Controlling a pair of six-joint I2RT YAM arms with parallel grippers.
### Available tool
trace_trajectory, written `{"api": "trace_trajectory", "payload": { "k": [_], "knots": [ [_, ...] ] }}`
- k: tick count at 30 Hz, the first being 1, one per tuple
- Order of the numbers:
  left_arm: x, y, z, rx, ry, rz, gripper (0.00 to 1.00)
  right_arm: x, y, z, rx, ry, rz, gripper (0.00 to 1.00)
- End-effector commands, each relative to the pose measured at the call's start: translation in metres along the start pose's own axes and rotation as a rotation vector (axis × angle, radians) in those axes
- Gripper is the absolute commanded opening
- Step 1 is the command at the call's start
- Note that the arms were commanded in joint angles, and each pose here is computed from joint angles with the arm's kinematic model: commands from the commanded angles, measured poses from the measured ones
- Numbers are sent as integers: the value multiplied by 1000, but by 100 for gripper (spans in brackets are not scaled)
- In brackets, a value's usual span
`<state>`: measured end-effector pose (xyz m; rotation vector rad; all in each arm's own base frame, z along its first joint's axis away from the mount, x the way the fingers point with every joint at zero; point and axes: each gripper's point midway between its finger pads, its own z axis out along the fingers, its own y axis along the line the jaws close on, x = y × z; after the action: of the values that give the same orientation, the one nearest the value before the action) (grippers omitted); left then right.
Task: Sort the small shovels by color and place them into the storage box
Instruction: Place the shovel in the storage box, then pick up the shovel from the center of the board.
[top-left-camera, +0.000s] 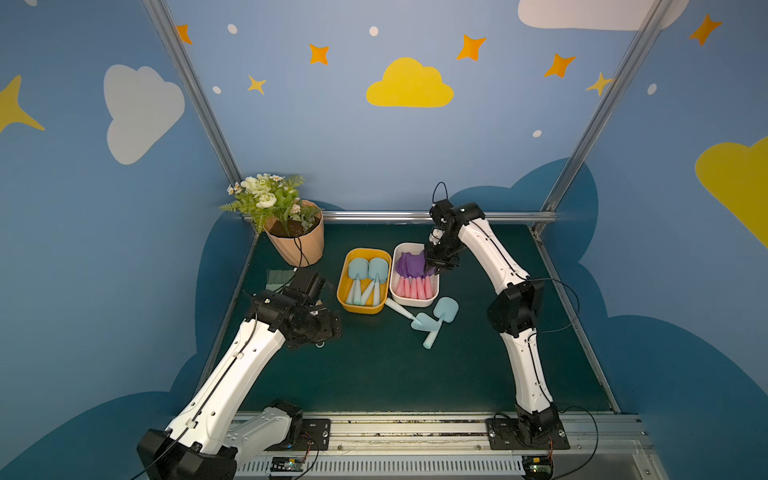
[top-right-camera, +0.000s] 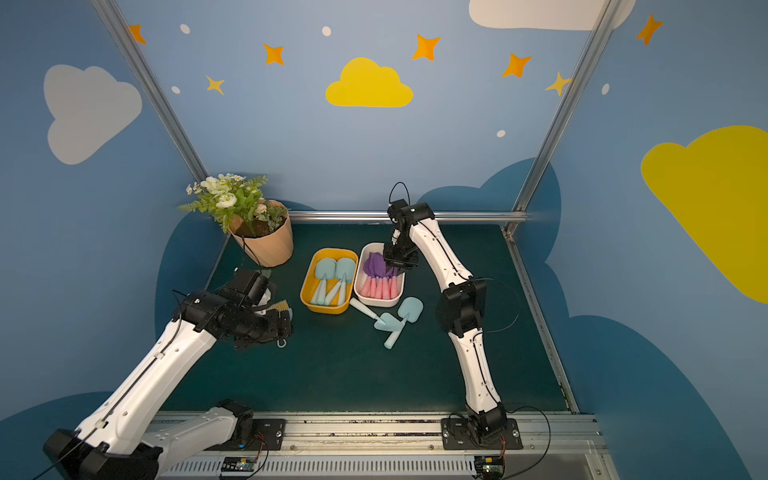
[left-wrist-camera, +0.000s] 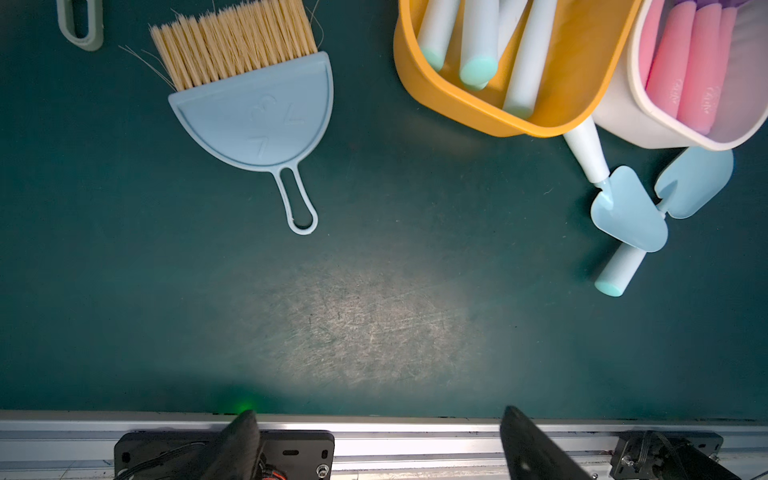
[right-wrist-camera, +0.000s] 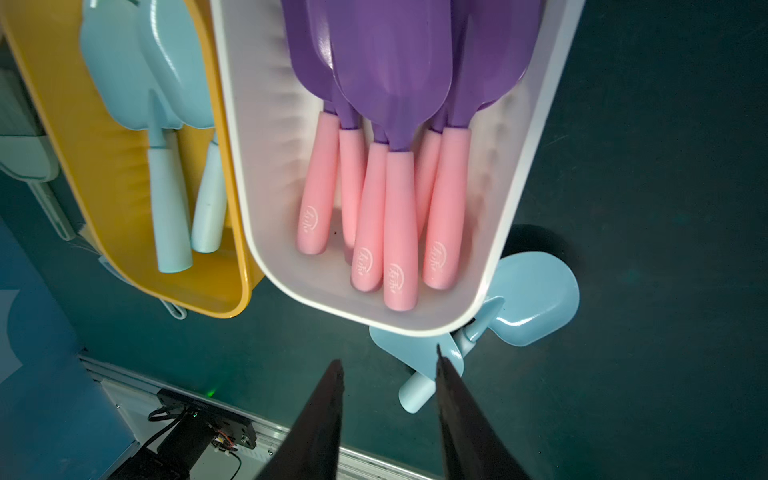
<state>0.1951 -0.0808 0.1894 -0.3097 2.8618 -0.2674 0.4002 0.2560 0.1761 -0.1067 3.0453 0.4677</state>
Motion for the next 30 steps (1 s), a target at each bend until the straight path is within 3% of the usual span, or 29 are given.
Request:
{"api": "trace_trajectory", "payload": {
  "k": [1,7,14,24,30],
  "knots": [
    [4,3,-14,-1,-9,-9,88,13,-4,-44,18,-54,7,39],
    [6,-7,-26,31,-25,8,84,41,-13,-89,38,-125,-10,39],
    [8,-38,-27,15,-25,109,82,90,-34,-107,24,-179,6,39],
    [26,-132,17,61,62,350,79,156,-97,-90,116,-156,110,39],
    [41,-182,47,88,125,470,77,175,-127,-97,160,-196,151,39]
  ]
}}
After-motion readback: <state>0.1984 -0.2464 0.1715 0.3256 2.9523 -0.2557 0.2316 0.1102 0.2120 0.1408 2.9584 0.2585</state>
